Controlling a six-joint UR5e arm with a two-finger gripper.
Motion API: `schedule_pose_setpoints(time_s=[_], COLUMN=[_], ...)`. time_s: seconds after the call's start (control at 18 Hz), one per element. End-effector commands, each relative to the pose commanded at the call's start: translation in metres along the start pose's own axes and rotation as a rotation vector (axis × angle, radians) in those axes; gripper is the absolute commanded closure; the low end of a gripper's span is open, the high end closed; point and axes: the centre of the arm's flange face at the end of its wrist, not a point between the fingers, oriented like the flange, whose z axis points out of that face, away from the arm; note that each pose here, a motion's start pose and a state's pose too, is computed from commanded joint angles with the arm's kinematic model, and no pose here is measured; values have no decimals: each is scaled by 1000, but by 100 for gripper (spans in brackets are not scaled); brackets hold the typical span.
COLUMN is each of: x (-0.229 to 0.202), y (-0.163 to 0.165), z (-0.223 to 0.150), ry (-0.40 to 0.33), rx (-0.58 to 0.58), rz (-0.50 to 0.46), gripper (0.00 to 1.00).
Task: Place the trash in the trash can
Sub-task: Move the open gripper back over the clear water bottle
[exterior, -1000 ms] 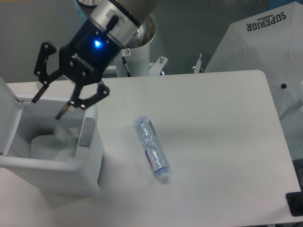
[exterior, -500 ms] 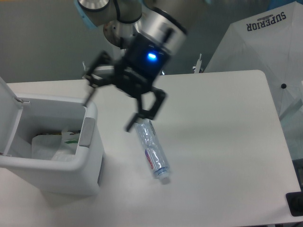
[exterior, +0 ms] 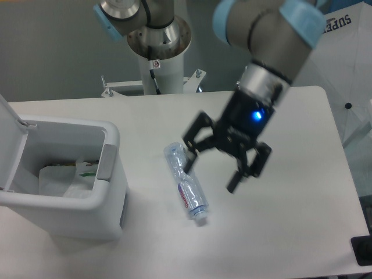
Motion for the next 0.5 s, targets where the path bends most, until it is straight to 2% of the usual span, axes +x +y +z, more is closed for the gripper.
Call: schedule_pose_setpoints(time_s=[0.17, 0.5], x=[-26, -20], y=[12, 12], z=[28, 84], ry=[-99, -201], rx=[-107, -257], rz=[-21, 14], gripper=[0, 0])
